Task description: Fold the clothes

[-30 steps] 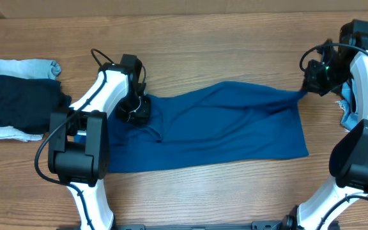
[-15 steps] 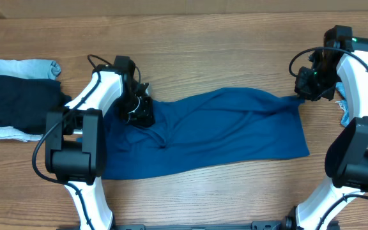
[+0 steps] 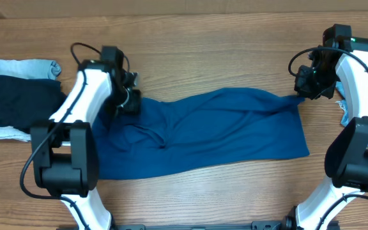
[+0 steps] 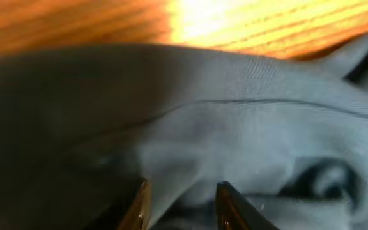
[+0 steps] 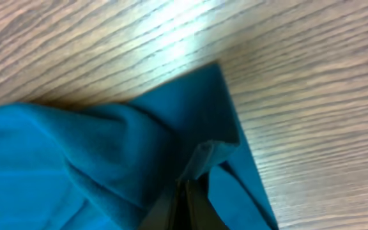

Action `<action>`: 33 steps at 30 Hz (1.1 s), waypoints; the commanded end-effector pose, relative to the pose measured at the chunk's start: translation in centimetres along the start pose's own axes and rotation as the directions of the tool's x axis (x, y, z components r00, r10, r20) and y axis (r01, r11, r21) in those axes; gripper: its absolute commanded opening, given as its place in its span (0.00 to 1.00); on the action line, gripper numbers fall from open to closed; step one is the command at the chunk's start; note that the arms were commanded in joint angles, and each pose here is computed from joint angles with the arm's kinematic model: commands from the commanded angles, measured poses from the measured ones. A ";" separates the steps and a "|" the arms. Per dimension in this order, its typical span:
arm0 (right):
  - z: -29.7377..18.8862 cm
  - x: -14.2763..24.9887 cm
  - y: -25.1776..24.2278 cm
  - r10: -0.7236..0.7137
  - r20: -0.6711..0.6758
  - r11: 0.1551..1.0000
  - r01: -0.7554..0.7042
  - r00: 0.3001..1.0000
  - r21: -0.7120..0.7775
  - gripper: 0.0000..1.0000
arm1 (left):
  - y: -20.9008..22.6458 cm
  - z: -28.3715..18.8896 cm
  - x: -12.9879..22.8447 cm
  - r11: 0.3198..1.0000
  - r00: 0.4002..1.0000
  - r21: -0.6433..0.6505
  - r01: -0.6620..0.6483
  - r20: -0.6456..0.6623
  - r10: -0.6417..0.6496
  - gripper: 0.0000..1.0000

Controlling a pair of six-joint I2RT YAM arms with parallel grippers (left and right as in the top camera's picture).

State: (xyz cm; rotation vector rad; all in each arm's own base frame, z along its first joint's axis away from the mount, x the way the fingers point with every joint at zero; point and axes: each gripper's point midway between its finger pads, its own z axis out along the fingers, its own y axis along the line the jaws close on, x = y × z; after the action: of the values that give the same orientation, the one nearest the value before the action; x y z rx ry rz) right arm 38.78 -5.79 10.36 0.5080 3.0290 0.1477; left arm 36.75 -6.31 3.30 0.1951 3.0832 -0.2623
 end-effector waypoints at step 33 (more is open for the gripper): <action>-0.8 -0.6 -0.3 0.084 0.045 0.996 -0.084 0.995 0.014 0.66 | -11.0 4.3 -1.7 0.896 0.896 -0.060 -0.439 0.048 0.442 0.50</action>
State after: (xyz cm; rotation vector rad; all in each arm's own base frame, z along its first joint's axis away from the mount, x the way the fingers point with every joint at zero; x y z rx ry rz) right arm 38.99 -6.14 10.31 0.6209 3.0011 0.1245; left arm 38.37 -18.57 4.43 0.7597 2.8109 -0.2315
